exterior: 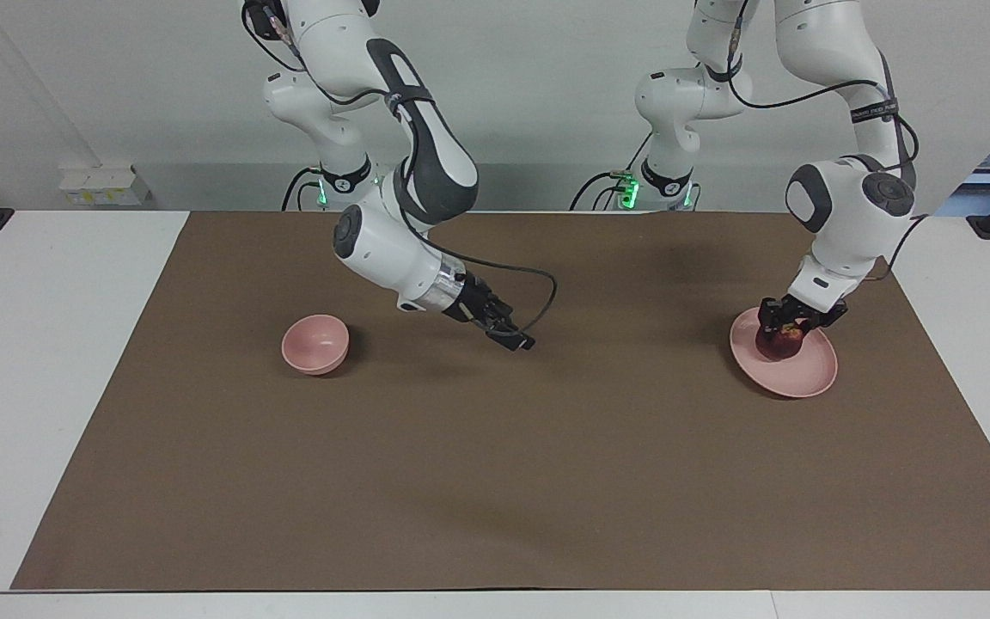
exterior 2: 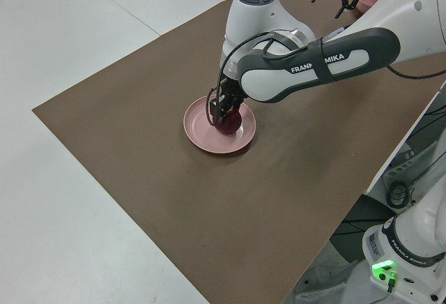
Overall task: Move apple from plate to bowl
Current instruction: 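Lift the apple with the left gripper toward the right gripper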
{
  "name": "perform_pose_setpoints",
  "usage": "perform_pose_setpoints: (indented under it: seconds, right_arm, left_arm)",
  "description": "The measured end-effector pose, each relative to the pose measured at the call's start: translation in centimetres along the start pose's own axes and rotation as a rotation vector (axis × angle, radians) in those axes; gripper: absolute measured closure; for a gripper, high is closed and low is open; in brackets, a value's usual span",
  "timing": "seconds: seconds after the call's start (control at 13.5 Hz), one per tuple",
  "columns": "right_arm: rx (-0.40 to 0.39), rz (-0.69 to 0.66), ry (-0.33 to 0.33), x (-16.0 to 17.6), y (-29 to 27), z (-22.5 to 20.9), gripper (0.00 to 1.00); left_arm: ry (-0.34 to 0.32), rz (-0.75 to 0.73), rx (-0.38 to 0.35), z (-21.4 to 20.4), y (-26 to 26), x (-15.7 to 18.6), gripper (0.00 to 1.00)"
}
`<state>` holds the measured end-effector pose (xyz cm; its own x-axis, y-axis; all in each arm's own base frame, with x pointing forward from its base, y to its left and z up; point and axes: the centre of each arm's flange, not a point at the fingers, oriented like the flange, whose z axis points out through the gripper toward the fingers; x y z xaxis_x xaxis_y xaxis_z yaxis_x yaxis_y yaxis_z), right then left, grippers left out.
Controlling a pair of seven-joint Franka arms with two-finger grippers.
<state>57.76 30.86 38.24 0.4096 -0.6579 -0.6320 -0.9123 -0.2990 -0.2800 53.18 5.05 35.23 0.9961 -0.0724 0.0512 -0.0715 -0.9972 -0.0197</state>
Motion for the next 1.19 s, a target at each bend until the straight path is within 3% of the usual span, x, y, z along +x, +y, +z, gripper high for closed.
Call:
perform_pose_setpoints:
  seconds: [0.22,0.37,0.59,0.96,1.19]
  right_arm:
    - [0.064,0.095,-0.025,-2.9,-0.4,1.3,0.0]
    - [0.118,0.151,-0.065,-4.7,-0.3,2.4,0.0]
    - [0.133,0.194,-0.117,-5.9,0.0,3.2,0.0]
    - [0.132,0.194,-0.128,-6.8,0.3,3.9,0.0]
    - [0.127,0.19,-0.13,-7.2,0.4,4.1,0.0]
  left_arm:
    - [0.05,0.017,-0.017,-3.4,1.7,0.1,0.38]
    - [0.079,-0.011,-0.132,-6.6,5.1,-0.2,0.4]
    - [0.101,-0.046,-0.308,-8.8,10.4,-0.6,0.4]
    - [0.087,-0.183,-0.643,-9.7,17.1,-0.9,0.4]
    - [0.079,-0.23,-0.763,-10.4,19.6,-1.2,0.4]
